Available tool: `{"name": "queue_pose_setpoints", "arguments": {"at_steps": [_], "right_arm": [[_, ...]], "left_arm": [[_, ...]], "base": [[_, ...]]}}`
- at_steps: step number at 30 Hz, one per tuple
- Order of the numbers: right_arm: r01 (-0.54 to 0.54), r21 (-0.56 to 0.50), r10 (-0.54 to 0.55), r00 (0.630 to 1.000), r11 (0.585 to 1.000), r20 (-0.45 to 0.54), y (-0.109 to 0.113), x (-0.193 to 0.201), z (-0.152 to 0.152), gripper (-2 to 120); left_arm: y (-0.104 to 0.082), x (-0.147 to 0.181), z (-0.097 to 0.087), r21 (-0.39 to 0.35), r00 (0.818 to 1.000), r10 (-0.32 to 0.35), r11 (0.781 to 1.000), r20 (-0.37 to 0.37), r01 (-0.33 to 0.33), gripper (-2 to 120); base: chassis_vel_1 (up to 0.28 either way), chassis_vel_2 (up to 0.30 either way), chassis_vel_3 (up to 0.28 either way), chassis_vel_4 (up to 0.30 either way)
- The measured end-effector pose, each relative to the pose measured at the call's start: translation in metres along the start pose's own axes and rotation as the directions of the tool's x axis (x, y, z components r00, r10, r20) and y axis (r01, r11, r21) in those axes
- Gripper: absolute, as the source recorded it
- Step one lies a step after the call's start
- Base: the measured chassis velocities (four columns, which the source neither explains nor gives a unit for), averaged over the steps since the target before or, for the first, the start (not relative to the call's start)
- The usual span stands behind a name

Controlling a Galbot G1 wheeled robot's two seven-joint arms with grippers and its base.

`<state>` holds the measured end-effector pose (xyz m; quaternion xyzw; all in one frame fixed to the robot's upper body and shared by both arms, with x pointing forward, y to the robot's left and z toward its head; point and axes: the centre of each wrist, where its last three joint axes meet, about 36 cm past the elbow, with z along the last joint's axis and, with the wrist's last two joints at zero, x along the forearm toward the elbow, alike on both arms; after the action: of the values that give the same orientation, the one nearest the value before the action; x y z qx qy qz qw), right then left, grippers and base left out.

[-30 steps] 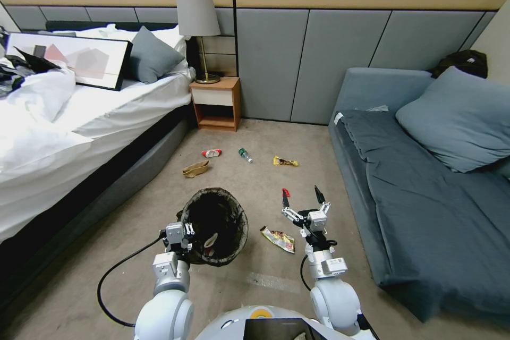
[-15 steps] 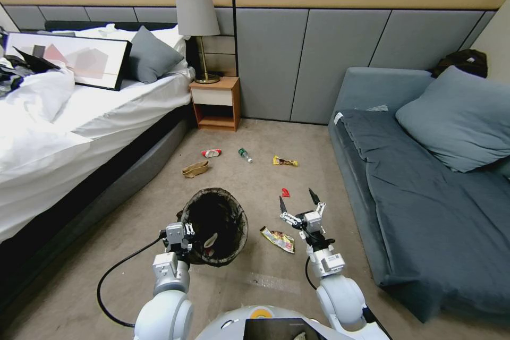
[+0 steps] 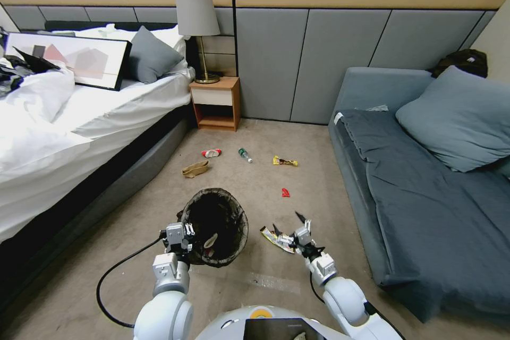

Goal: Pick up the trash bin, then pick up the garbage from the floor and place it into the trash bin.

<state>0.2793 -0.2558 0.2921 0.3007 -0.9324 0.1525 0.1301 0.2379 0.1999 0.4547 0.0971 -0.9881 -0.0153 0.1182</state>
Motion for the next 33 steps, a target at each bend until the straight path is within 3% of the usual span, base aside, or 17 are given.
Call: {"name": "queue_pose_setpoints", "arguments": {"at_steps": [9, 17, 33], "right_arm": [[0.101, 0.011, -0.100, 0.991, 0.995, -0.089, -0.012, -0.003, 0.055, 100], [0.097, -0.007, -0.097, 0.986, 0.995, -0.138, -0.012, -0.019, 0.088, 100], [0.049, -0.038, -0.054, 0.990, 0.998, -0.132, -0.018, -0.056, 0.102, 100]], "left_arm": [[0.000, -0.001, 0.000, 0.002, 1.000, -0.002, 1.000, 0.000, 0.002, 6], [-0.001, -0.001, 0.001, 0.000, 1.000, -0.002, 1.000, -0.003, 0.002, 6], [0.000, -0.001, 0.002, -0.003, 1.000, -0.004, 1.000, -0.005, 0.004, 6]], "base": [[0.000, 0.000, 0.000, 0.000], [0.000, 0.000, 0.000, 0.000], [0.000, 0.000, 0.000, 0.000]]}}
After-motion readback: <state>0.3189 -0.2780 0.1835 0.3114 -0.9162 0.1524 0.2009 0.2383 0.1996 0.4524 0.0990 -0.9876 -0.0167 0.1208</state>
